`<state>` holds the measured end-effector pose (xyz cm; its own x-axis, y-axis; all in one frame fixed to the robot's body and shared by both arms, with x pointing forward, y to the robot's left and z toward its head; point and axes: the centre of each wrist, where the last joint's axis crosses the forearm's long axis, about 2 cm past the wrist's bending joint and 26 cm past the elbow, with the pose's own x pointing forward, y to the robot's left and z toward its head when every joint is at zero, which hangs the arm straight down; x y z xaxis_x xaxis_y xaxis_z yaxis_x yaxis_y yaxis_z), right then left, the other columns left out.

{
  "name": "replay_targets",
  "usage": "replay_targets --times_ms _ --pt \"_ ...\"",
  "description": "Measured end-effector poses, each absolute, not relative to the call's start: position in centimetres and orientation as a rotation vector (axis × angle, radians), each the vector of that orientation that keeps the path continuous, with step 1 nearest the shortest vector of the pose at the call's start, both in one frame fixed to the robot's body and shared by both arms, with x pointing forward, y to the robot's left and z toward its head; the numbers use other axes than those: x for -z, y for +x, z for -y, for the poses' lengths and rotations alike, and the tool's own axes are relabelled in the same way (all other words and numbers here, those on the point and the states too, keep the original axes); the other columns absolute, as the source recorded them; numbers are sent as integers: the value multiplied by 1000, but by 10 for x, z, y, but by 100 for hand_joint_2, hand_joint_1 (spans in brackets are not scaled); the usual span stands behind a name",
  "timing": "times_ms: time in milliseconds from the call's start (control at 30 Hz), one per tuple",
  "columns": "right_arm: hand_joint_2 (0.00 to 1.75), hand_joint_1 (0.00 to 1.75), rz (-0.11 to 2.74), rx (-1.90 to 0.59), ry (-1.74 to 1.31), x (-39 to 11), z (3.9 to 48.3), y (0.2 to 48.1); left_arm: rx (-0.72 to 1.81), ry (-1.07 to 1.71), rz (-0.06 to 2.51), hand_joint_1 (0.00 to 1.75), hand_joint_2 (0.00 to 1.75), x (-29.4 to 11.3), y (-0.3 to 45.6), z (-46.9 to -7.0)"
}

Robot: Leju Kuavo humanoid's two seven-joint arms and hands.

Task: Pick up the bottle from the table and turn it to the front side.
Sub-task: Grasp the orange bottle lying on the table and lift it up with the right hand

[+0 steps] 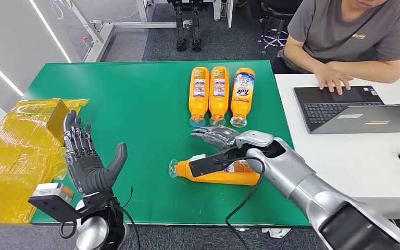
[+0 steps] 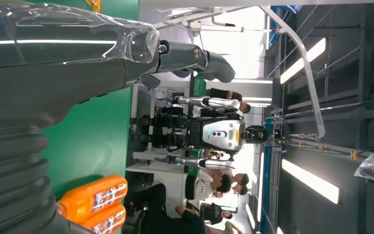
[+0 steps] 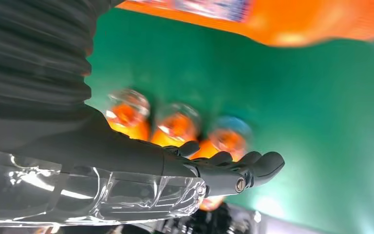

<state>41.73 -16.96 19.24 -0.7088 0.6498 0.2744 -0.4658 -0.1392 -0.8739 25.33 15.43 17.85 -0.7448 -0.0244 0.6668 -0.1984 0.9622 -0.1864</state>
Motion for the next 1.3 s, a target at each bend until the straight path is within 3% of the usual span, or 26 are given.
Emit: replay_targets --times_ms 833,867,933,1000,1067,1300 --pt "175 0 1040 -1926 -317 -144 248 407 -290 39 2389 0 175 -182 274 -143" --pt "175 5 1038 -1926 -322 -142 249 406 -288 36 2389 0 175 -183 276 -142" --pt "175 50 1037 -1926 -332 -141 251 404 -285 33 2388 0 175 -183 277 -142" --pt "175 131 1038 -1927 -345 -139 252 403 -282 32 2386 0 175 -182 278 -142" --pt "175 173 1048 -1930 -359 -138 253 402 -279 32 2383 0 175 -181 278 -141" --pt "175 175 1129 -1936 -437 -132 252 396 -284 33 2379 0 175 -181 278 -141"
